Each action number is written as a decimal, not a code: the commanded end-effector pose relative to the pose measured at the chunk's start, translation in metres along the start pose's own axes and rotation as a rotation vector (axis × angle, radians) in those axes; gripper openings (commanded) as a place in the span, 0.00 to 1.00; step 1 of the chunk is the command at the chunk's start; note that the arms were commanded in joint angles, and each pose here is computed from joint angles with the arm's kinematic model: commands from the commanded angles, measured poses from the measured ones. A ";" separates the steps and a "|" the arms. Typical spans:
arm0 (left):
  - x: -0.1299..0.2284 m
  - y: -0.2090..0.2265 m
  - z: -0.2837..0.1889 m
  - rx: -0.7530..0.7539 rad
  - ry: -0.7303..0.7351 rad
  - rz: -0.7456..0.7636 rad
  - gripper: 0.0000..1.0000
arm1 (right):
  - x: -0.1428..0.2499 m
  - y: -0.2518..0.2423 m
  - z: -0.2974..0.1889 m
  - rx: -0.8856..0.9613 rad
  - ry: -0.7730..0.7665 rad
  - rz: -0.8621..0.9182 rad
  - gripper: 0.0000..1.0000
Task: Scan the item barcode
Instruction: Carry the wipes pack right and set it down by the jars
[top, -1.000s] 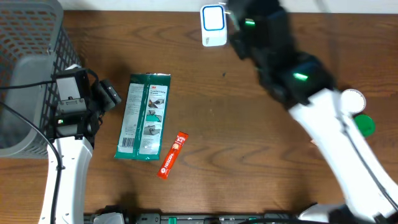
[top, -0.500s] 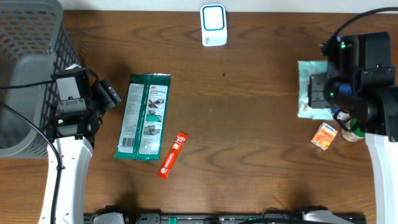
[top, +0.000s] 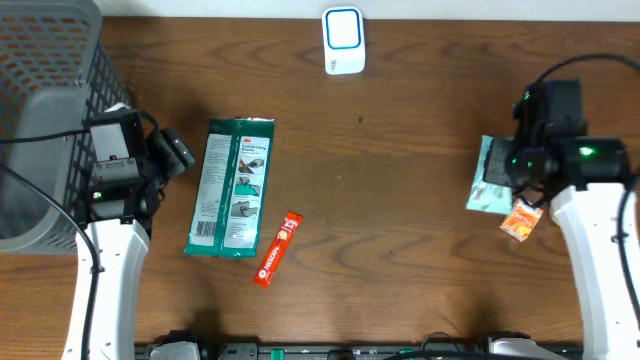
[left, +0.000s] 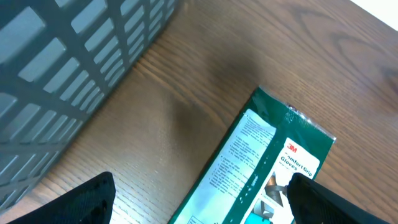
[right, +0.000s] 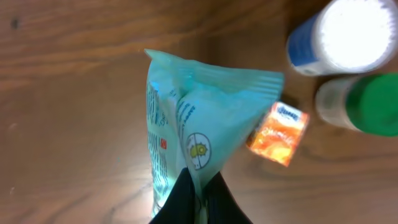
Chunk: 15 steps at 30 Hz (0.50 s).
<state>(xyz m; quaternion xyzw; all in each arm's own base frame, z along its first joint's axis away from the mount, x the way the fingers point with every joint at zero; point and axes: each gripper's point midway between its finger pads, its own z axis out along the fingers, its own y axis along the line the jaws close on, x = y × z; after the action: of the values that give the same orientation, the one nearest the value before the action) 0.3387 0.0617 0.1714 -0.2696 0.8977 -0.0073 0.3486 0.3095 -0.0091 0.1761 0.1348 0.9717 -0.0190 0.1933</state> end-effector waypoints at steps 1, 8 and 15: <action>-0.012 -0.001 -0.008 0.000 -0.037 -0.011 0.89 | 0.010 -0.013 0.026 0.060 0.001 0.093 0.01; -0.012 -0.001 -0.008 0.000 -0.037 -0.011 0.88 | 0.019 -0.049 0.078 0.219 -0.111 0.192 0.01; -0.012 -0.001 -0.008 0.000 -0.037 -0.011 0.88 | 0.024 -0.061 0.113 0.216 -0.213 0.149 0.01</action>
<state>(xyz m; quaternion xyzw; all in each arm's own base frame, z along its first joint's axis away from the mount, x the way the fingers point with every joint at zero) 0.3387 0.0617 0.1714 -0.2696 0.8977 -0.0071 0.3484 0.3199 -0.0616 0.0691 0.2319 0.9269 -0.0976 0.2784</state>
